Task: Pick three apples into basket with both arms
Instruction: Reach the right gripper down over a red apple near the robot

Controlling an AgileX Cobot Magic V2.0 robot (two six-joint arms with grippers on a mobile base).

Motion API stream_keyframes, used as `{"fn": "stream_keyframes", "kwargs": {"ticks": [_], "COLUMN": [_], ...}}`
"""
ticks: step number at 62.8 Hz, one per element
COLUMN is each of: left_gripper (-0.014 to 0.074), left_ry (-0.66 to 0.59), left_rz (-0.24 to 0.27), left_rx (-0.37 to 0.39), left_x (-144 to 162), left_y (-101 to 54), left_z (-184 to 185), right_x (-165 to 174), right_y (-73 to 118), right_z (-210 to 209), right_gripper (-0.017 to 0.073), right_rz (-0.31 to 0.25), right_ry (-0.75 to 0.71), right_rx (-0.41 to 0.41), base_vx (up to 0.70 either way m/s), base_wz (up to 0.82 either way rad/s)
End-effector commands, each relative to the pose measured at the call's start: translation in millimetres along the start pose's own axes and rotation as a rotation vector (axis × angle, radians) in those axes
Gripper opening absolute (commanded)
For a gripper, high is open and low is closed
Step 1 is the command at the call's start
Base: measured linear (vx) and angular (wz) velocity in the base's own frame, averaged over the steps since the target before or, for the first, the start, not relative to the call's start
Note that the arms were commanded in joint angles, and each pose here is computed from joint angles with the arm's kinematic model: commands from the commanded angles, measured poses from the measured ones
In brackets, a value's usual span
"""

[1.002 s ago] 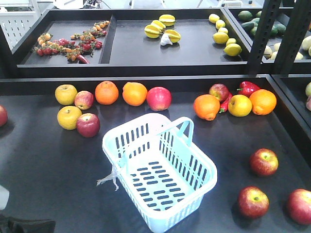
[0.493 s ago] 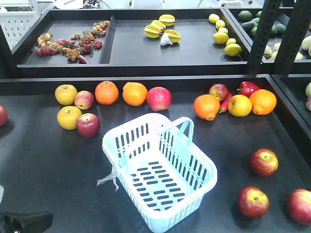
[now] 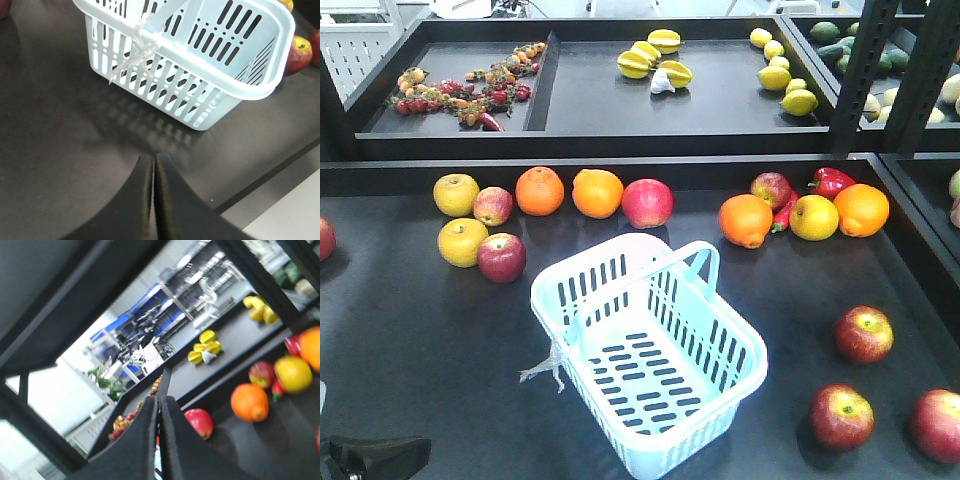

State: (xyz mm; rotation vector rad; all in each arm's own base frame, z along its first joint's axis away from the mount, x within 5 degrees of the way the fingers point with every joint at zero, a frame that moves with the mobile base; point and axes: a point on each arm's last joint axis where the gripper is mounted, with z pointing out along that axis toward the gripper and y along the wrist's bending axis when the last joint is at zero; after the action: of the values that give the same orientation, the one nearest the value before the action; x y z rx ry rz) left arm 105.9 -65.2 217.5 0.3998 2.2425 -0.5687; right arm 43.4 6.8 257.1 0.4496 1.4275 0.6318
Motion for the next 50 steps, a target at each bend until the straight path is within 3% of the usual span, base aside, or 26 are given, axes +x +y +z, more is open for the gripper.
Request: {"fn": "stream_keyframes", "kwargs": {"ticks": [1, 11, 19, 25, 34, 40, 45, 50], "left_gripper": [-0.0008, -0.0008, -0.0008, -0.0008, -0.0008, -0.0008, -0.0008, -0.0008], "left_ry": [-0.074, -0.071, -0.074, -0.071, -0.057, -0.055, -0.055, -0.055], "left_rz": [-0.027, -0.027, -0.027, -0.027, -0.026, -0.024, -0.024, -0.024], "left_rx": [-0.008, -0.006, -0.008, -0.007, 0.002, 0.003, 0.003, 0.003], "left_x": [-12, -11, -12, -11, -10, -10, -10, -10], "left_y": [-0.7, -0.9, -0.7, -0.9, -1.6, -1.8, -1.8, -1.8], "left_z": [-3, -3, -3, -3, -3, -3, -3, -3], "right_x": [-28, -51, -61, -64, -57, -50, -45, -42], "right_y": [26.3, 49.0, 55.8, 57.0, 45.8, 36.9, 30.6, 27.4], "right_z": [-2, 14, 43, 67, 101, 118, 131, 142], "right_gripper": [-0.0004, 0.0, 0.0046, 0.0153, 0.0468, 0.0644, 0.0725, 0.0728], "right_rz": [-0.153, -0.39, -0.512, -0.539, -0.57, -0.575, -0.574, -0.583], "right_ry": [0.013, 0.252, 0.412, 0.502, 0.667, 0.703, 0.711, 0.738], "right_rx": [-0.01, 0.069, 0.11, 0.131, 0.195, 0.223, 0.235, 0.236], "base_vx": [0.0, 0.0, 0.0, 0.0, 0.0, 0.0, 0.0, 0.0], "base_wz": [0.0, 0.0, 0.0, 0.0, 0.0, 0.0, 0.0, 0.0]}}
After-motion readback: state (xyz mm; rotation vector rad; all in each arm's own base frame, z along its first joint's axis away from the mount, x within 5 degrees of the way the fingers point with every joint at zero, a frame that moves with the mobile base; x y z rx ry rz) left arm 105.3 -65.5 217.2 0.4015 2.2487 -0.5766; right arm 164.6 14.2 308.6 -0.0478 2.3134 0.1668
